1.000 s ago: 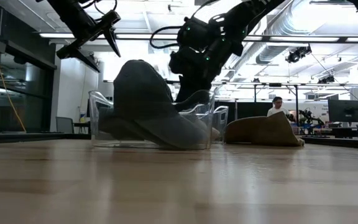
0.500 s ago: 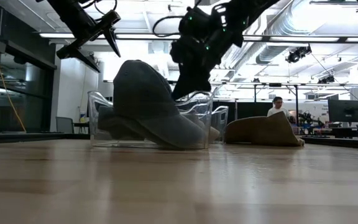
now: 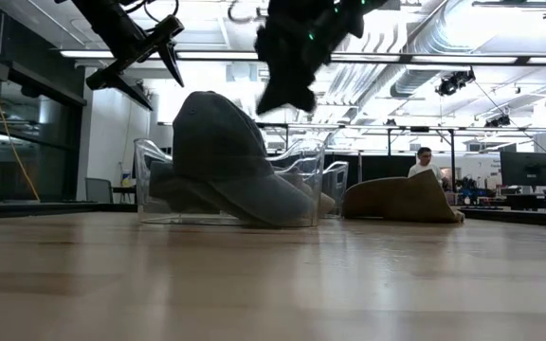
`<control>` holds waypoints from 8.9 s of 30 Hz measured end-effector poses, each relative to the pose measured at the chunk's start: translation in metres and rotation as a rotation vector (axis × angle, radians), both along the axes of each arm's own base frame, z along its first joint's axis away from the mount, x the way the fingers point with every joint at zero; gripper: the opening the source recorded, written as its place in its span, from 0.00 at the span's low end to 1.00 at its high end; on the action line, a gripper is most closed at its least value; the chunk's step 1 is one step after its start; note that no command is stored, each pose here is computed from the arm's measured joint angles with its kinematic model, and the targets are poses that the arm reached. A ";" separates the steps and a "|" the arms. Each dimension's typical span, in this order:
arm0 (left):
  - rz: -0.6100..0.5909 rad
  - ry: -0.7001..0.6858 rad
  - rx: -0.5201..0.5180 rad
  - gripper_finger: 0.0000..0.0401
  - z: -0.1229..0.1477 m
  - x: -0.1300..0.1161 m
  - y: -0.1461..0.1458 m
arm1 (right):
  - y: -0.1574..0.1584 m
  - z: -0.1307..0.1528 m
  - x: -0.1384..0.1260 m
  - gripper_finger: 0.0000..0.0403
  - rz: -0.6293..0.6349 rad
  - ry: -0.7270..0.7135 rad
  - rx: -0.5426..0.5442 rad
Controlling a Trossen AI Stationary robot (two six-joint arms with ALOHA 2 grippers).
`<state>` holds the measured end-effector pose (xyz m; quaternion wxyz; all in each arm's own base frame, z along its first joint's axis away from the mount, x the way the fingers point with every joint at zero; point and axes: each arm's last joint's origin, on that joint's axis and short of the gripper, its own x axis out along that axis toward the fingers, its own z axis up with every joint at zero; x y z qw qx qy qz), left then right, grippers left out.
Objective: Pick & Place hat
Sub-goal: Put the blue cap into the bottom transparent bin, then put the brown cap into the top transparent bin
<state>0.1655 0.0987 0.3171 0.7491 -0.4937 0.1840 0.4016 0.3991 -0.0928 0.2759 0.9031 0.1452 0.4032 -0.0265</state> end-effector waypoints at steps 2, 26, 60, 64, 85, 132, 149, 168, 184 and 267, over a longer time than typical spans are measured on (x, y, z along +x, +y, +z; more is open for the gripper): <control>0.000 0.000 0.000 0.76 0.000 0.000 0.000 | 0.007 0.008 0.005 0.00 0.024 -0.049 -0.007; -0.004 -0.018 0.009 0.76 0.001 0.001 0.001 | 0.011 -0.056 0.040 0.00 -0.051 -0.204 0.068; -0.016 -0.025 -0.003 0.76 0.001 0.001 0.000 | 0.006 -0.030 0.066 0.00 0.034 -0.219 0.116; -0.015 -0.025 -0.003 0.76 0.001 0.001 0.000 | 0.001 -0.024 0.063 0.00 0.025 -0.175 0.115; -0.015 -0.027 -0.002 0.76 0.002 0.002 0.000 | -0.012 0.021 -0.036 0.50 -0.239 0.428 -0.225; -0.024 -0.026 -0.005 0.76 0.001 0.002 0.000 | -0.111 -0.072 -0.137 0.66 -0.563 0.863 0.072; -0.024 -0.026 -0.005 0.76 0.001 0.002 0.000 | -0.118 -0.072 -0.143 0.66 -0.561 0.832 0.149; -0.034 -0.033 -0.013 0.76 0.002 0.002 0.000 | -0.126 -0.078 -0.147 0.65 -0.590 0.841 0.203; -0.041 -0.036 -0.018 0.76 0.002 0.002 -0.001 | -0.131 -0.092 -0.147 0.57 -0.649 0.885 0.243; -0.146 -1.219 0.041 0.76 0.081 0.058 0.026 | 0.012 0.177 -0.122 0.03 -0.419 -0.978 -0.192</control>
